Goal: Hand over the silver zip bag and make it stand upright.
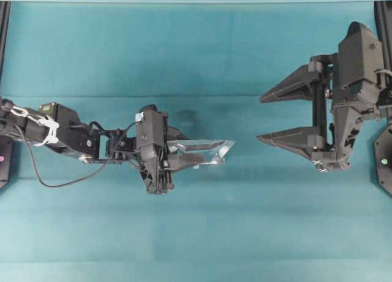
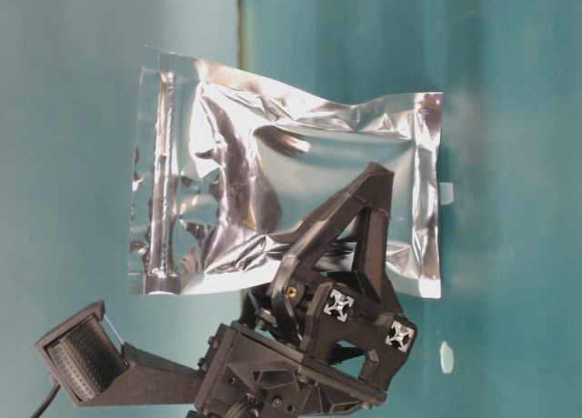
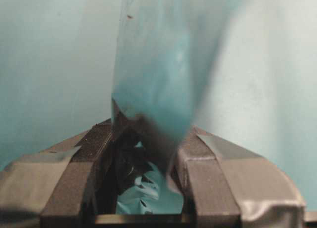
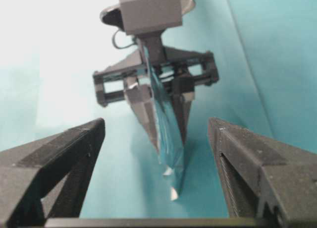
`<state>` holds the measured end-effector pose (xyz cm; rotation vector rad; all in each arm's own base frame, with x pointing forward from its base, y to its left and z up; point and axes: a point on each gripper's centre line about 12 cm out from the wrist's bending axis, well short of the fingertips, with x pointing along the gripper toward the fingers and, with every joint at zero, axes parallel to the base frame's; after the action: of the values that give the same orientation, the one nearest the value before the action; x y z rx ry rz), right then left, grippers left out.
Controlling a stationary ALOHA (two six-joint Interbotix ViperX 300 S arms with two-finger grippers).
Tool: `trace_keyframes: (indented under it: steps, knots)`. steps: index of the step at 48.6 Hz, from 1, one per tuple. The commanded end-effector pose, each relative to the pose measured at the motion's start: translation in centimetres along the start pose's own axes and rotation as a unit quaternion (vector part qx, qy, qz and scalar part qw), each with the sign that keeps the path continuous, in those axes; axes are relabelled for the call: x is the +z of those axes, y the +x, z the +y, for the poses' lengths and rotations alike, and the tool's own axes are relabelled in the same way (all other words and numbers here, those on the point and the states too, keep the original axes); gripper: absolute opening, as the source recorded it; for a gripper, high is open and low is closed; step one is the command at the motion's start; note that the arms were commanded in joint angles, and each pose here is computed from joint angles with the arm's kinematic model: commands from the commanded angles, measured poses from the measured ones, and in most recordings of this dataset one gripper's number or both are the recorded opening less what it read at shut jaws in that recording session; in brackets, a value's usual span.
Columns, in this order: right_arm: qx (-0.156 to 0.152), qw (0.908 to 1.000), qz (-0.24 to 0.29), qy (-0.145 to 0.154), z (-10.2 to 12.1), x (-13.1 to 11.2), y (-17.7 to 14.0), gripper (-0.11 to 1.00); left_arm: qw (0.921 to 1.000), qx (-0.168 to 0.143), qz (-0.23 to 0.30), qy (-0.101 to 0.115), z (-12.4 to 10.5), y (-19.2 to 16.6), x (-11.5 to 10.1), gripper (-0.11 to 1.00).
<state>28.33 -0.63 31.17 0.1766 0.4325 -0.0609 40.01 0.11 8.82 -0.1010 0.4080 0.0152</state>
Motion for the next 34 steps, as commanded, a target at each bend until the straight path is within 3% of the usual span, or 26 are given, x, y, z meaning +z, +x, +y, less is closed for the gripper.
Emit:
trace_keyframes:
  steps: [1,34]
  knots:
    - [0.004,0.9999,-0.011,0.005,0.17,0.44,-0.31,0.89,0.9999,-0.004,-0.009,0.003,-0.27,-0.12,0.63,0.28]
    - [0.003,1.0,-0.002,0.009,0.04,-0.47,-0.14,0.89,1.0,-0.004,-0.006,0.003,-0.27,-0.09,0.6,0.28]
